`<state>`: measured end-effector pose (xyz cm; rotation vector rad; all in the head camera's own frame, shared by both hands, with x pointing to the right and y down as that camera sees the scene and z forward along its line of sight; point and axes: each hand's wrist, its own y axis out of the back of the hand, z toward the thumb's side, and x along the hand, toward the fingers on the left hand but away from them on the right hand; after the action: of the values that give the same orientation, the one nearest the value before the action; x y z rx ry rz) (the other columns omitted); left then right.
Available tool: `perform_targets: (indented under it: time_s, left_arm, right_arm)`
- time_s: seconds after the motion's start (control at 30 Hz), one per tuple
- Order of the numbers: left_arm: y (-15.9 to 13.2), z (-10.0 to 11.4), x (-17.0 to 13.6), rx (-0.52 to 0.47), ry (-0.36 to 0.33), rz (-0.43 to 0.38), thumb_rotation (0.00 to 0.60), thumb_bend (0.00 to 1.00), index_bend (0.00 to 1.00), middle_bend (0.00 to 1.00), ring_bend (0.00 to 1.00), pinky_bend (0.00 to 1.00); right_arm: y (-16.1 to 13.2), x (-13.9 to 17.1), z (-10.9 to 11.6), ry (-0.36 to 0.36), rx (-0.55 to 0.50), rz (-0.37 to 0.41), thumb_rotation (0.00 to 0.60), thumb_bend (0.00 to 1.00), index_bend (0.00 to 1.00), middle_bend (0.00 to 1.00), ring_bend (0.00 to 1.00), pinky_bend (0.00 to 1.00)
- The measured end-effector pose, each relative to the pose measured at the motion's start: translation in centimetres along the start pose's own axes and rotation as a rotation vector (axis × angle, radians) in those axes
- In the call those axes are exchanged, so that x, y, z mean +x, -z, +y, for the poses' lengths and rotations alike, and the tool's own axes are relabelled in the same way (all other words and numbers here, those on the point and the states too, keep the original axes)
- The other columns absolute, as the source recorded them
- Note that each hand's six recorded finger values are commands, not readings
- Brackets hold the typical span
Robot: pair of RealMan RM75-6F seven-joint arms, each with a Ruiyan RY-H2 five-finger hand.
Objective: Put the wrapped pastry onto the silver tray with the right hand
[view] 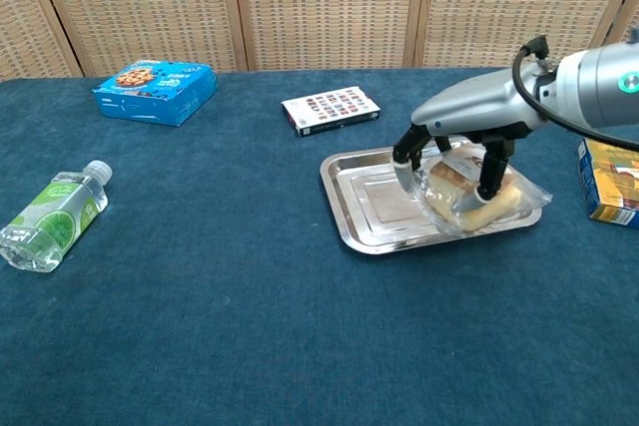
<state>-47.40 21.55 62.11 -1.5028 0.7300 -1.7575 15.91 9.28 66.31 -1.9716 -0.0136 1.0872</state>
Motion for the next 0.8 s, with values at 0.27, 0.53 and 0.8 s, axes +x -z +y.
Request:
perform_targets:
  time_s: [0.27, 0.53, 0.8]
  left_arm:
    - [0.6, 0.0, 0.0, -0.012, 0.001, 0.016, 0.6, 0.46, 0.0, 0.0, 0.0, 0.0]
    - [1.1, 0.0, 0.0, -0.021, 0.004, 0.028, 0.6, 0.46, 0.0, 0.0, 0.0, 0.0]
    - [1.3, 0.0, -0.1, -0.026, 0.004, 0.027, 0.6, 0.45, 0.0, 0.0, 0.0, 0.0]
  right_arm:
    - [1.9, -2.4, 0.7, 0.015, -0.023, -0.051, 0.6, 0.33, 0.37, 0.39, 0.24, 0.39]
    - [2.6, -4.4, 1.2, 0.018, -0.035, -0.066, 0.6, 0.33, 0.37, 0.4, 0.24, 0.39]
    - [2.8, -4.4, 1.1, 0.001, -0.037, -0.072, 0.6, 0.32, 0.18, 0.2, 0.1, 0.33]
